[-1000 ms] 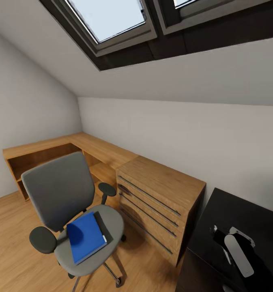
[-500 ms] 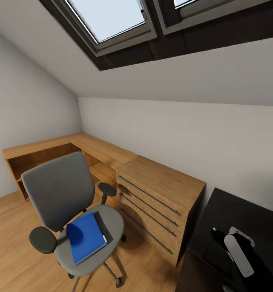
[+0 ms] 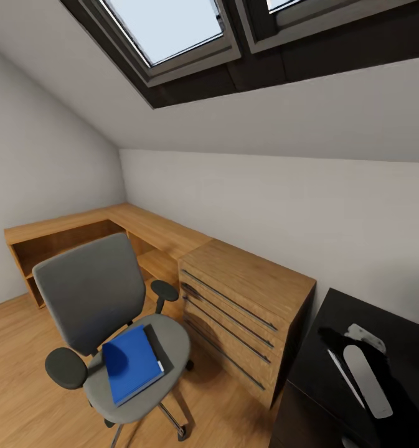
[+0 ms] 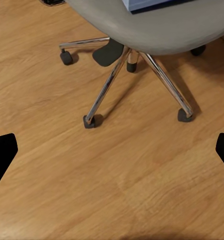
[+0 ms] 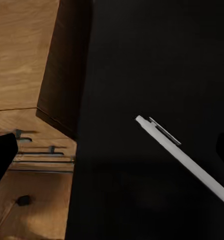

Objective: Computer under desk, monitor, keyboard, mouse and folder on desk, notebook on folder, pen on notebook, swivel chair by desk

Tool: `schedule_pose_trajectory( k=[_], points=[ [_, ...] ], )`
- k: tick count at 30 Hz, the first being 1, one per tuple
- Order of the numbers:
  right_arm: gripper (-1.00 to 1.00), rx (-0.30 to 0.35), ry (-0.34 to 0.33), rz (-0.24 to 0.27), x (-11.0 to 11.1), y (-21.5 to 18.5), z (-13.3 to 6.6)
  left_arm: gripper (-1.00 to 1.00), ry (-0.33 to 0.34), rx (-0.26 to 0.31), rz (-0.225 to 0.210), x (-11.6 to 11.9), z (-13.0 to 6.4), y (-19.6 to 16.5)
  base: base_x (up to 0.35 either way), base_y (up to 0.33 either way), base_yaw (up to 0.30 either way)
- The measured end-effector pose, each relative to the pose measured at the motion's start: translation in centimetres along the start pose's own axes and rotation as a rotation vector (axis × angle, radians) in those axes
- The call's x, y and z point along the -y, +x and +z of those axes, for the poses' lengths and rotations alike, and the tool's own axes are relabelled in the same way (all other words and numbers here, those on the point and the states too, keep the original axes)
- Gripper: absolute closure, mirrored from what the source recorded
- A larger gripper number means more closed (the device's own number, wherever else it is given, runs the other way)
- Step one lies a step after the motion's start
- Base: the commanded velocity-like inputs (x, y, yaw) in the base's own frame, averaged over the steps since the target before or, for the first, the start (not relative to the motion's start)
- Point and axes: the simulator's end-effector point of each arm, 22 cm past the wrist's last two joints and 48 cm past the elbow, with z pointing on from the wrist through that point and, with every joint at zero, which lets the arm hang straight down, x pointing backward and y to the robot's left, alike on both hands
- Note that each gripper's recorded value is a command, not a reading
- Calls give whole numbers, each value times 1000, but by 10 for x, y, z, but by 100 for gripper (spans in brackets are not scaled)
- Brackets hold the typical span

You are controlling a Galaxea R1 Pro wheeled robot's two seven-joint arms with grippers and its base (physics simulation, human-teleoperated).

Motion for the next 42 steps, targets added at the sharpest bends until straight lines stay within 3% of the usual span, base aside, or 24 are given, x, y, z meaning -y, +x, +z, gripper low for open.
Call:
schedule_pose_trajectory(
  k=[8,12,17,24,27,35,42],
  points=[
    [-100,19,-66,23,-41,9,-23,-100,-1,-2,-1,-1,0,1,0,0,155],
    [-100,20,-78,-24,-60,25,-31,-100,-1,-3,-1,-1,0,1,0,0,259],
    [-100,28,-91,-124,-89,54,-42,-100,-2,-3,-1,-1,0,2,0,0,278],
    [-100,43,-109,-176,-117,83,-53,-100,-1,-4,-1,-1,0,2,0,0,284],
    [-100,64,-130,-231,-135,106,-58,-100,-2,-4,-1,-1,0,2,0,0,286],
    [-100,119,-148,-269,-153,126,-65,-100,-3,-5,-2,-1,0,2,0,0,286],
    [-100,210,-144,-283,-169,146,-80,-100,-4,-23,1,-2,-1,11,0,0,286]
  ],
)
